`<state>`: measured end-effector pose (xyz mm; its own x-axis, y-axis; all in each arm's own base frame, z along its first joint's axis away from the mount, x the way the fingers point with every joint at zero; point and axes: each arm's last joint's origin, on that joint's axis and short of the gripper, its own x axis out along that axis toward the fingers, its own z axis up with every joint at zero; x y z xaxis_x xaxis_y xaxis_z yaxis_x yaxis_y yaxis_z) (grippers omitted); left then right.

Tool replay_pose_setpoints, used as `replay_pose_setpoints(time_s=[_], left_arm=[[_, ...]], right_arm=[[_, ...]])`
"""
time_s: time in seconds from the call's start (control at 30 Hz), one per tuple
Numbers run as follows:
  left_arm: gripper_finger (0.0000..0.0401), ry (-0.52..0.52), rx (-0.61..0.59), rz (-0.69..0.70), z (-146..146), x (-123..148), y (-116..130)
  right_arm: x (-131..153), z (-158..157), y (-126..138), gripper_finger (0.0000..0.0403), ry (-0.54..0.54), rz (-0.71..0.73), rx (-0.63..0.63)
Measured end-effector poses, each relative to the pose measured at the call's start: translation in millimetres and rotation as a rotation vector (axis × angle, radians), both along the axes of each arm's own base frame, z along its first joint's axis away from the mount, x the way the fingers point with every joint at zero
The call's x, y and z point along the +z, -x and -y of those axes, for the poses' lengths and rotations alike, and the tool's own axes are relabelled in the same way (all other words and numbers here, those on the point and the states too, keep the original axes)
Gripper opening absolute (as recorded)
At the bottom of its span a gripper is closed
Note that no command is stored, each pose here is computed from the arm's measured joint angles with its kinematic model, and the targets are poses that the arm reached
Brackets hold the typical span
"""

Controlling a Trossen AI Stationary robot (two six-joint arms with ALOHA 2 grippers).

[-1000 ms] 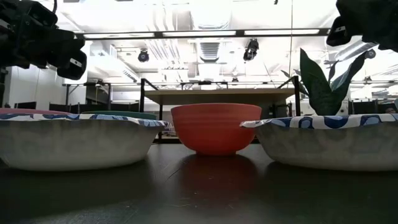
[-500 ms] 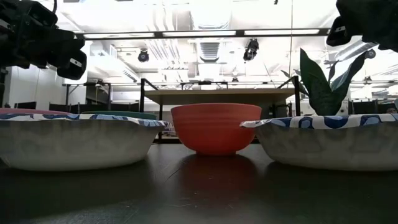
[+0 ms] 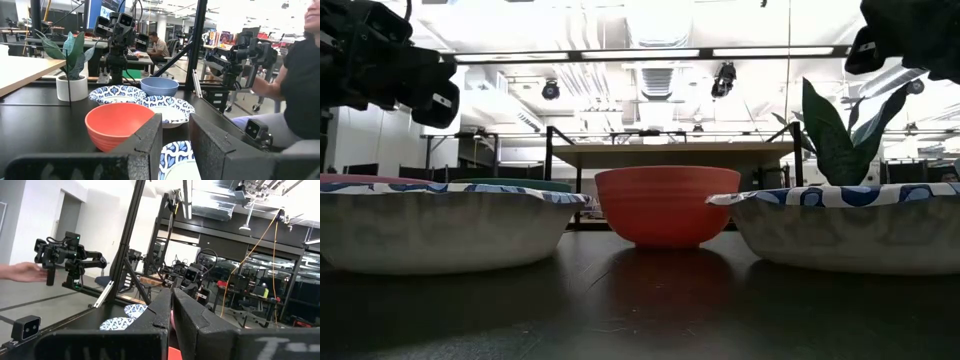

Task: Place and stack bowls onto a shelf
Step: Put the green bowl on the shelf

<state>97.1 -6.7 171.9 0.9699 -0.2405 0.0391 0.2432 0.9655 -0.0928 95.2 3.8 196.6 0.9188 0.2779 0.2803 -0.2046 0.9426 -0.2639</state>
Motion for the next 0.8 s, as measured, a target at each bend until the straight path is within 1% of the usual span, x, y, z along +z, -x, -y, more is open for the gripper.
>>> replay_pose_setpoints(time_s=[0.07, 0.13, 0.2, 0.27, 0.33, 0.4, 0.47, 0.57, 0.7, 0.77, 0.8], left_arm=[[0.0080, -0.033, 0.002, 0.015, 0.0, 0.6, 0.0], [0.0080, -0.085, 0.006, 0.059, -0.1, 3.6, 0.2], [0.0080, -0.138, 0.013, 0.126, -0.1, 8.8, 0.7], [0.0080, -0.151, 0.022, 0.222, -0.1, 17.6, 2.3], [0.0080, -0.115, 0.023, 0.322, 0.0, 27.6, 5.2], [0.0080, -0.042, 0.011, 0.401, 0.0, 36.3, 8.7], [0.0080, 0.028, -0.007, 0.471, 0.0, 43.8, 12.6], [0.0080, 0.097, -0.033, 0.557, 0.0, 52.3, 18.0], [0.0080, 0.114, -0.047, 0.668, 0.1, 60.9, 25.0], [0.0080, 0.137, -0.058, 0.690, 0.0, 62.9, 26.9], [0.0080, 0.146, -0.051, 0.694, -0.2, 63.3, 27.1]], right_arm=[[0.0, 0.0, 0.0, 0.0009, 0.000, -0.001, 0.000], [-0.1, 0.0, 0.0, 0.0009, 0.000, -0.001, 0.000], [0.0, 0.0, 0.0, 0.0009, 0.000, -0.001, 0.000], [0.0, 0.0, 0.0, 0.0009, 0.000, 0.000, 0.000], [0.0, 0.0, 0.0, 0.0009, 0.000, 0.000, 0.000], [0.1, 0.0, 0.0, 0.0009, -0.007, -0.001, 0.002], [0.1, 0.0, 0.0, 0.0009, -0.056, -0.016, 0.017], [0.1, 0.0, 0.0, 0.0009, -0.141, -0.042, 0.043], [2.4, -0.1, 0.8, 0.0009, -0.211, -0.038, 0.068], [4.3, -0.1, 1.4, 0.0009, -0.281, -0.040, 0.093], [5.8, 0.0, 1.9, 0.0009, -0.297, -0.028, 0.097]])
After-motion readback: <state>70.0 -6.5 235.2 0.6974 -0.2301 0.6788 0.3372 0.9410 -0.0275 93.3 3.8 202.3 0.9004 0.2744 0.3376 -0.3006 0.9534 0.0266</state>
